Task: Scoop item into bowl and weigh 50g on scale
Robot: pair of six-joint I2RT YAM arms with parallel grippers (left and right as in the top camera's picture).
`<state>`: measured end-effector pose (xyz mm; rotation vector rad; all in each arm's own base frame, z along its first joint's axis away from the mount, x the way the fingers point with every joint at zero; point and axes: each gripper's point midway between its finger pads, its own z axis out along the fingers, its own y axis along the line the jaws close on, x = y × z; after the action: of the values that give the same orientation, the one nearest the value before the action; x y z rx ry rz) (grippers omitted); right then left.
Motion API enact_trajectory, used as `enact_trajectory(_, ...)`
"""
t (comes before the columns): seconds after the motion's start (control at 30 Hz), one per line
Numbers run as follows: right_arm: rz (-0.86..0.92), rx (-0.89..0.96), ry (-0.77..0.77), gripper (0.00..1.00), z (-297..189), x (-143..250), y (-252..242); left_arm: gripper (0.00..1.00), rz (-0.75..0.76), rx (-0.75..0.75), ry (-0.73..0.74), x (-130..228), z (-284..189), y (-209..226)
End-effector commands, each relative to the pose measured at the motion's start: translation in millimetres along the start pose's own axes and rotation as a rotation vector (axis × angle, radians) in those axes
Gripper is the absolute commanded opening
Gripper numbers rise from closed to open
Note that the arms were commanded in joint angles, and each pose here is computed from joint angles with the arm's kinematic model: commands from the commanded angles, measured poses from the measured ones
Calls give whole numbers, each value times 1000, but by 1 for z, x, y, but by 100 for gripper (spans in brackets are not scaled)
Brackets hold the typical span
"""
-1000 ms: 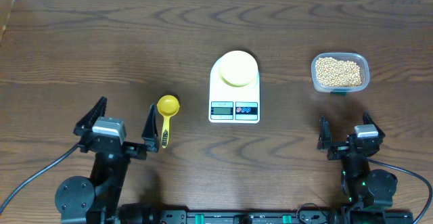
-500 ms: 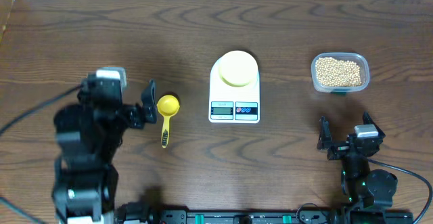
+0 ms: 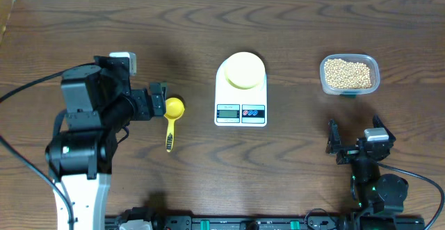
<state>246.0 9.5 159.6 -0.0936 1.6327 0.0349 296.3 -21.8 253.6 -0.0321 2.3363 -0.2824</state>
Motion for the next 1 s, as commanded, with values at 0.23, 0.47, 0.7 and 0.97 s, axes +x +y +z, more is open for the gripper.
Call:
enact_trajectory(0.23, 12, -10, -2, 99, 0, 0, 2, 98, -383, -141, 189, 25, 45, 30)
enact_trajectory(0.47, 66, -88, -9, 99, -1, -2, 15, 98, -396, -174, 387, 62, 73, 37)
enact_trajectory(0.7, 95, -92, -254, 99, -9, -62, 13, 98, -311, -93, 557, 92, 88, 29)
enact_trajectory(0.97, 100, 54, -436, 99, -30, -143, -14, 98, -287, -120, 614, 105, 97, 37)
